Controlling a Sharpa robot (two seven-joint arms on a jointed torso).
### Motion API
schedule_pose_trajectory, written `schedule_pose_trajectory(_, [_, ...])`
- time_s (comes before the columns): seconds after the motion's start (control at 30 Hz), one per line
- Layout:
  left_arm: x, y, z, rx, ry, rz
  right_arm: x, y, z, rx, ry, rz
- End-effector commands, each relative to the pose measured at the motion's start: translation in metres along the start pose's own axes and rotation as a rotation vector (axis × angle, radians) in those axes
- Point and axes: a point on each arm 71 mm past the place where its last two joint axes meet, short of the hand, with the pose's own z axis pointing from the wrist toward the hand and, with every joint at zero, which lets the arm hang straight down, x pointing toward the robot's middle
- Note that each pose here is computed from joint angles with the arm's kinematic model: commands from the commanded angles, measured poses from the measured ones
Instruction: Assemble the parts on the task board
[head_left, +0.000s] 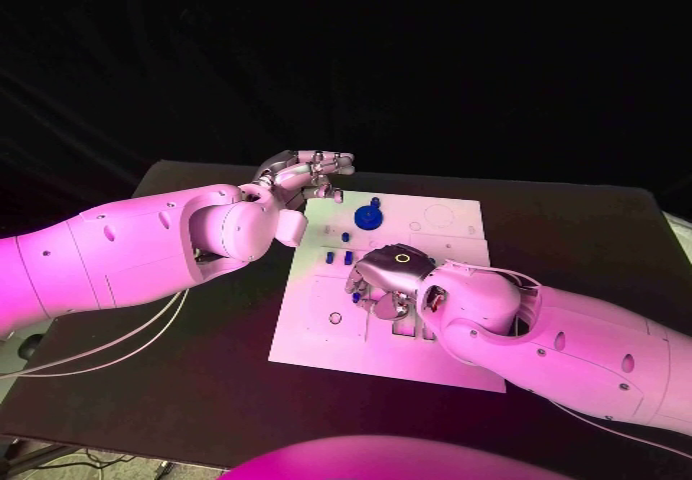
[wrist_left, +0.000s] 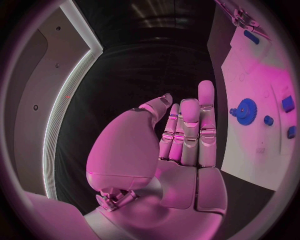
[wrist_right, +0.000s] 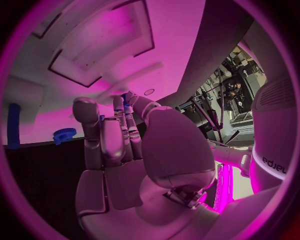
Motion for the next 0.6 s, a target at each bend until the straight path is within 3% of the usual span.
schedule_pose_trajectory(0.03, [0.0028, -0.0005, -0.0002, 0.001, 0.025, 0.002, 0.006, -0.004, 0.000, 0.025, 0.024, -0.001])
schedule_pose_trajectory(0.37, [0.0026, 0.0000, -0.0001, -0.006, 0.027, 0.003, 0.001, -0.008, -0.006, 0.026, -0.039, 0.042])
schedule_pose_trajectory(0.6, [0.0017, 0.0000, -0.0002, -0.008, 0.029, 0.011, -0.011, -0.017, -0.031, 0.042, -0.093, 0.109])
